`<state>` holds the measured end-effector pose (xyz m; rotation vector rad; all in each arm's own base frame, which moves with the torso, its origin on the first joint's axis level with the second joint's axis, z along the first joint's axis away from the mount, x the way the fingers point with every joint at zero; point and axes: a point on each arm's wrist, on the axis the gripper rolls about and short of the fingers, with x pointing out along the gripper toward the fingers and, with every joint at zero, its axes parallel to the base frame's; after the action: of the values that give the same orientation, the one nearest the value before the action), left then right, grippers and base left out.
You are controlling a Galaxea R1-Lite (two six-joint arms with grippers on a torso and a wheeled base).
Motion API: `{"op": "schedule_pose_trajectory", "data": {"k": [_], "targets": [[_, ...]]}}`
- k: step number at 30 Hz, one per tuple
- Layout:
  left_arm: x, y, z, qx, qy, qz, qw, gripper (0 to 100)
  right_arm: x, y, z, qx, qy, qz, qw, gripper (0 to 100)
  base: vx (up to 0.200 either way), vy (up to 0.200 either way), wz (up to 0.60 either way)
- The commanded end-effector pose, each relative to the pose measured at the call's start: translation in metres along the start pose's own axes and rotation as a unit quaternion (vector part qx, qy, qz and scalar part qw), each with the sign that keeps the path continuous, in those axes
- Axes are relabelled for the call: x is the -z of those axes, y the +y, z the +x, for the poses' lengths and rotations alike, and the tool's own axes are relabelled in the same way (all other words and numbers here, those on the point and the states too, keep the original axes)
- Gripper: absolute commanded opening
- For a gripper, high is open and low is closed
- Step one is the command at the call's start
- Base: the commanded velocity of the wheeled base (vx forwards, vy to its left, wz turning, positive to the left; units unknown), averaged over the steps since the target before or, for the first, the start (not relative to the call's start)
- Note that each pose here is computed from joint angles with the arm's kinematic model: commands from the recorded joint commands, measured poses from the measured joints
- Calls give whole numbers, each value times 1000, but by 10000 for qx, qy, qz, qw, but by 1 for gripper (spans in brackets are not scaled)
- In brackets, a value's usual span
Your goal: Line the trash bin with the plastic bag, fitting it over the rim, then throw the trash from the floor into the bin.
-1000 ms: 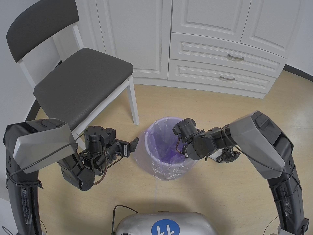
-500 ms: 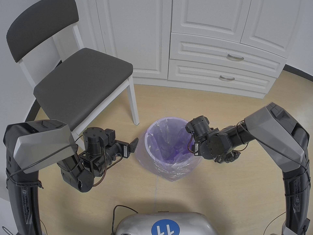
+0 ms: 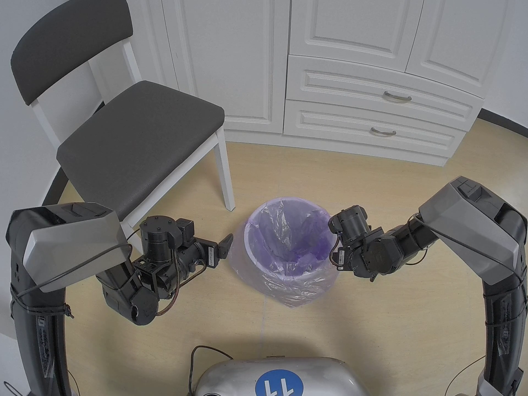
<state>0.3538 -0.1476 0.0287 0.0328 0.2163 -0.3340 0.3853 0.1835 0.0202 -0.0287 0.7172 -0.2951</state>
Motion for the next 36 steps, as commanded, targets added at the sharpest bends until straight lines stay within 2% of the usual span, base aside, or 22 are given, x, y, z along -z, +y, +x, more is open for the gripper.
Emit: {"op": "schedule_pose_trajectory", "data": {"k": [1, 19, 27, 32, 36], "targets": [[2, 0, -1, 1, 29, -3, 10000, 100, 5, -2, 5, 46, 81, -39, 9999, 100, 0, 0, 0], [5, -3, 0, 37, 75, 9, 10000, 100, 31, 6, 35, -30, 472, -167, 9987, 100, 0, 0, 0], [13, -3, 4, 31, 14, 28, 10000, 100, 34, 10, 43, -193, 321, -37, 9993, 100, 0, 0, 0], [14, -3, 5, 38, 22, 36, 10000, 100, 23, 5, 24, -274, 212, -11, 9994, 100, 0, 0, 0], [12, -6, 3, 83, 14, 45, 10000, 100, 6, -10, -21, -413, 7, -125, 9991, 100, 0, 0, 0]]}}
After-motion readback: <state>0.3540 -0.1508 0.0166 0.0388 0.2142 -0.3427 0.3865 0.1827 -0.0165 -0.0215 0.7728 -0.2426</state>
